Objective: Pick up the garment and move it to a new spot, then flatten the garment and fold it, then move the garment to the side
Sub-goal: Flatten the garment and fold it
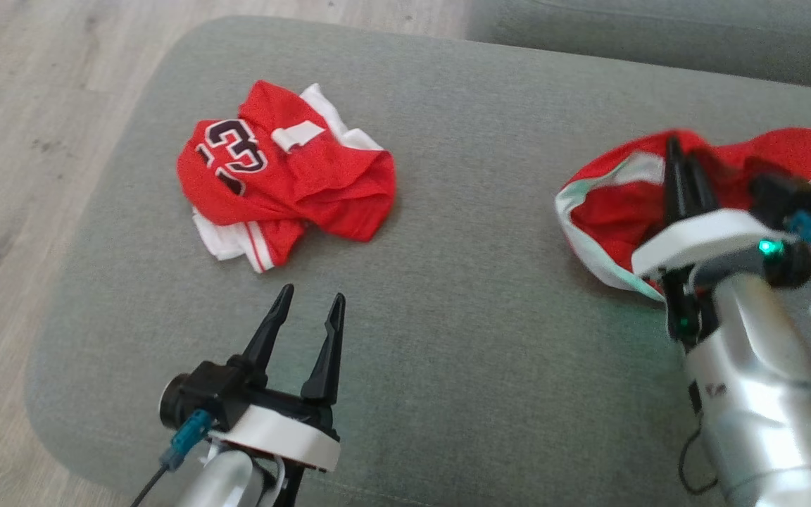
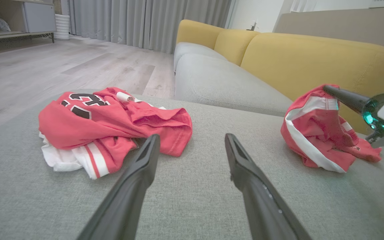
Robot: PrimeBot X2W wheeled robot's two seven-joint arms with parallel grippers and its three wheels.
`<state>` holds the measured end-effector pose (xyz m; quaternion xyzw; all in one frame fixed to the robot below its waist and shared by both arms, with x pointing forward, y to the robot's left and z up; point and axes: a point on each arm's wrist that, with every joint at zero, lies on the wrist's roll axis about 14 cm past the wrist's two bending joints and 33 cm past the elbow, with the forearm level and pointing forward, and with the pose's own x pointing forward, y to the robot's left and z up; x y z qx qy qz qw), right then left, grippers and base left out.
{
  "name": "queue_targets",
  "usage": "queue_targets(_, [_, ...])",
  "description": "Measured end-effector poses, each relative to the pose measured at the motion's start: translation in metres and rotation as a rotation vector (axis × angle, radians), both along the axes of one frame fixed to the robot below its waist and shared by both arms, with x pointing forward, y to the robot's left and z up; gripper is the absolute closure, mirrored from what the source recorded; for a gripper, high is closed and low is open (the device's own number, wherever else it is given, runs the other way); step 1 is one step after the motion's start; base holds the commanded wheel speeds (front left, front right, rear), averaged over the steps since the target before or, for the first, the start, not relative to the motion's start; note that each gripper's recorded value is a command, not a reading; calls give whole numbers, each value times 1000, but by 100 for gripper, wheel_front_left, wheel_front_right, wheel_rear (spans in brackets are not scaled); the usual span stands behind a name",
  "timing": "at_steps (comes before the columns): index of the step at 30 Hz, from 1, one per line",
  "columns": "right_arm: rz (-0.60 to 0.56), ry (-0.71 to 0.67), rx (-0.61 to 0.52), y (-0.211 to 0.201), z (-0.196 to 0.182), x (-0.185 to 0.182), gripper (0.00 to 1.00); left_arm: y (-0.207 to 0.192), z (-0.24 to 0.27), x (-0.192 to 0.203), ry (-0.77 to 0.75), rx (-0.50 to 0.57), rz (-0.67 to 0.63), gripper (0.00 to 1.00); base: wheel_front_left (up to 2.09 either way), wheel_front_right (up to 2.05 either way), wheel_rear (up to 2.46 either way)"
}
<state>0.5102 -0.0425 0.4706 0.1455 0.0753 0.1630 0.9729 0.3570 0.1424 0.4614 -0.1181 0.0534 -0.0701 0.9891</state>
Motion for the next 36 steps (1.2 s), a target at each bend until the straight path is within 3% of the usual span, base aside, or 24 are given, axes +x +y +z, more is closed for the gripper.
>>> queue_targets(2, [25, -48, -38, 9, 16, 8, 100, 3, 3, -3, -9, -2, 10, 0, 0, 0, 0])
queue_targets(3, [75, -72, -114, 22, 26, 14, 100, 6, 6, -5, -15, -3, 26, 0, 0, 0, 0])
queue_targets(8, [244, -85, -391, 66, 30, 22, 100, 17, 6, -13, -14, -3, 67, 0, 0, 0, 0])
queue_targets(13, [364, -95, -568, 101, 25, 28, 100, 21, -3, -20, 19, -12, 92, 0, 0, 0, 0])
queue_targets(15, [410, -109, -638, 111, 20, 29, 0, 21, -7, -23, 31, -12, 91, 0, 0, 0, 0])
queue_targets(20, [449, -80, -678, 113, 2, 24, 0, 22, -10, -23, 41, -14, 99, 0, 0, 0, 0])
queue_targets(27, [452, -45, -573, 94, -17, -9, 0, 16, -3, -8, 15, -16, 66, 0, 0, 0, 0])
queue_targets(36, [284, -5, -463, 27, -20, -41, 0, -20, 17, 12, -57, -20, -53, 0, 0, 0, 0])
